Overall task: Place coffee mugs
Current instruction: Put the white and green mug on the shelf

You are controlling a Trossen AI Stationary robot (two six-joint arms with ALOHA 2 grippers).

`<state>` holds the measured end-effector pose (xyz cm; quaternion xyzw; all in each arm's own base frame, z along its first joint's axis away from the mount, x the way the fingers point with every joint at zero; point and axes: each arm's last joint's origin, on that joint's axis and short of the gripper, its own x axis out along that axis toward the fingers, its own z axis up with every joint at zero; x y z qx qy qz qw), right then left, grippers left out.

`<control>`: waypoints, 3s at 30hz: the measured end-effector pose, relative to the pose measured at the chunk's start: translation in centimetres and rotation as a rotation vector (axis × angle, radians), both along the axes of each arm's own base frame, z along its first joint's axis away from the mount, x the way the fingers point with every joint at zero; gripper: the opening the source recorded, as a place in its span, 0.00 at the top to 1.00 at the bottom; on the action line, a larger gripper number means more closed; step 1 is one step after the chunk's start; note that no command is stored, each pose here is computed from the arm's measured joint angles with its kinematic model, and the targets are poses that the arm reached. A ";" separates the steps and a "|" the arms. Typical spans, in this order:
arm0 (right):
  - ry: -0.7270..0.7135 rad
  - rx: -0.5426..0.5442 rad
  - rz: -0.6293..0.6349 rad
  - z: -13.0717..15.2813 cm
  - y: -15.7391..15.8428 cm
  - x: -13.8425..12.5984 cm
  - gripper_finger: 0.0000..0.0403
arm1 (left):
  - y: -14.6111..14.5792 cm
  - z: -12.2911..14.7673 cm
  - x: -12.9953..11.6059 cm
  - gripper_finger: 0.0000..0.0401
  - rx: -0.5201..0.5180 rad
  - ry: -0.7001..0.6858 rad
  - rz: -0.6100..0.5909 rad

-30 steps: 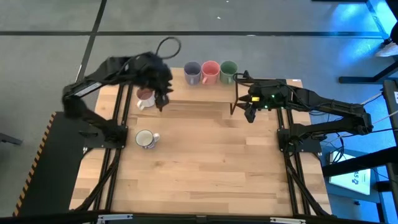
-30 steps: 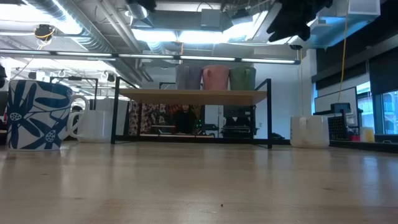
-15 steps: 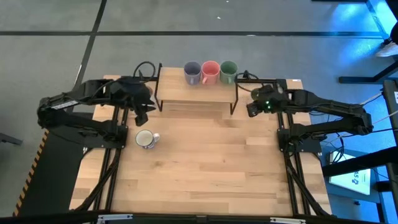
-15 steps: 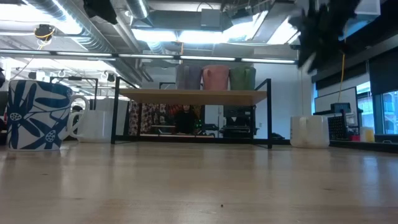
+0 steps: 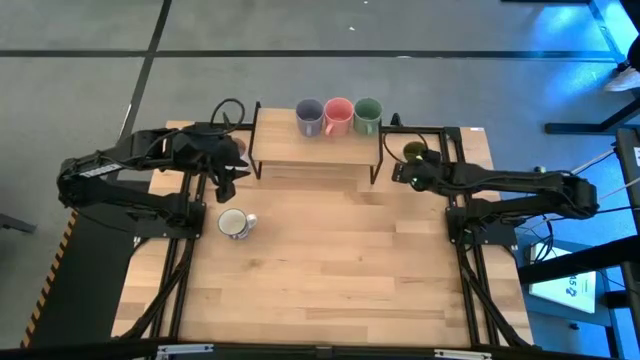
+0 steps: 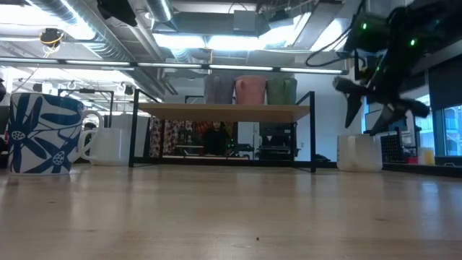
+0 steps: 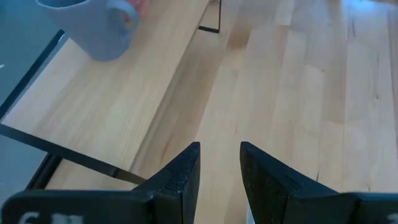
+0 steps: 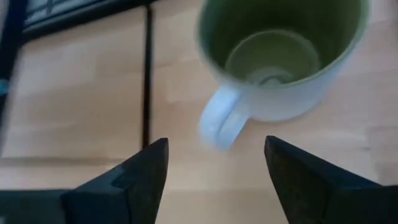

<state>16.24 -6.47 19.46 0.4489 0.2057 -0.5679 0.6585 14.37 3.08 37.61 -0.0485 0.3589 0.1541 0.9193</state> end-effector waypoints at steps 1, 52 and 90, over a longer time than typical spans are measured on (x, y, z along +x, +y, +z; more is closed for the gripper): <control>0.006 -0.009 -0.021 -0.5 -0.2 -0.1 0.37 | 0.0 0.0 0.0 0.73 0.000 0.000 0.000; 0.045 0.167 0.196 -1.5 3.0 -1.3 0.91 | 0.1 0.0 -0.1 0.73 0.023 0.009 0.014; -0.152 0.053 0.806 8.6 10.9 4.3 0.91 | 0.1 0.0 0.0 0.73 0.058 0.022 -0.020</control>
